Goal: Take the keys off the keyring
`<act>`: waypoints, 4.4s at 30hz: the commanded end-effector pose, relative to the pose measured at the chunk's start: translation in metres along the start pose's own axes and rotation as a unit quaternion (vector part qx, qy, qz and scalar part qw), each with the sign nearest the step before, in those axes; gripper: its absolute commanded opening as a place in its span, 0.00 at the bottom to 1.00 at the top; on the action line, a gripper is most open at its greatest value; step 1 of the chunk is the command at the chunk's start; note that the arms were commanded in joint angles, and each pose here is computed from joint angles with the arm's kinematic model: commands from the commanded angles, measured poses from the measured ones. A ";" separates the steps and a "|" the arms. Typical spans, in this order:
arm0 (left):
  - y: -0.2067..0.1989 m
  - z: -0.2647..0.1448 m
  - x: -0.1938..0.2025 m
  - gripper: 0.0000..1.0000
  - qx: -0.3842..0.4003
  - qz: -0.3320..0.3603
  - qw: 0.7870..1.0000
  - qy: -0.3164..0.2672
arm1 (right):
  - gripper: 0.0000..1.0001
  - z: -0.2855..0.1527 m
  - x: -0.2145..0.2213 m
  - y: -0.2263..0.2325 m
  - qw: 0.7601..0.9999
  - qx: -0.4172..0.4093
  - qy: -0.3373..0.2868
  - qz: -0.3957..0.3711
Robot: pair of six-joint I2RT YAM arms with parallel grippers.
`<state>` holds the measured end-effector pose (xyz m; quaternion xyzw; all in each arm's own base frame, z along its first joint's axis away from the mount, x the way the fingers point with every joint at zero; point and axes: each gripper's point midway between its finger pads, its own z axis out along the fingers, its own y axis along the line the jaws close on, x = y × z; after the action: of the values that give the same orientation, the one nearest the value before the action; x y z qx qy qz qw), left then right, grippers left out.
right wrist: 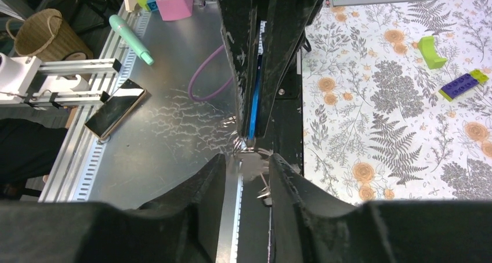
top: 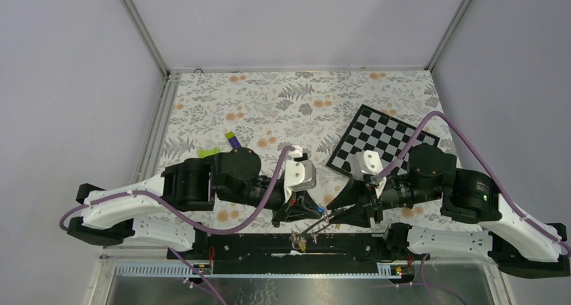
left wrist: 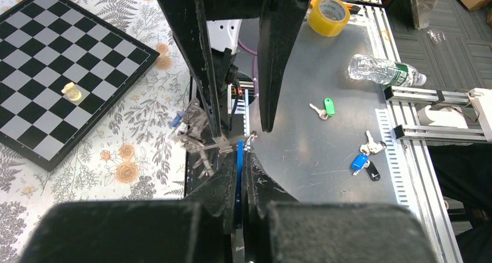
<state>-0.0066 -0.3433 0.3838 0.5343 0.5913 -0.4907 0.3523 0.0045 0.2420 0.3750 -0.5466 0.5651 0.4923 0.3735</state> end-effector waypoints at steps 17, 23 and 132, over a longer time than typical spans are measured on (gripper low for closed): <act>-0.004 -0.017 -0.043 0.00 -0.007 0.014 0.998 -0.065 | 0.68 0.000 0.009 -0.016 0.997 0.050 -0.054 0.008; -0.003 -0.018 -0.044 0.00 -0.009 0.012 0.998 -0.067 | 0.76 -0.001 0.003 -0.019 0.994 0.054 -0.099 -0.013; 0.010 -0.014 -0.031 0.00 -0.041 0.005 0.998 -0.057 | 0.23 0.016 0.005 -0.016 0.985 0.028 -0.166 0.047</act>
<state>0.0112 -0.3342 0.3867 0.5102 0.6143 -0.4632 0.3843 0.0204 0.2561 0.3514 -0.4238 0.5523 0.5644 0.4436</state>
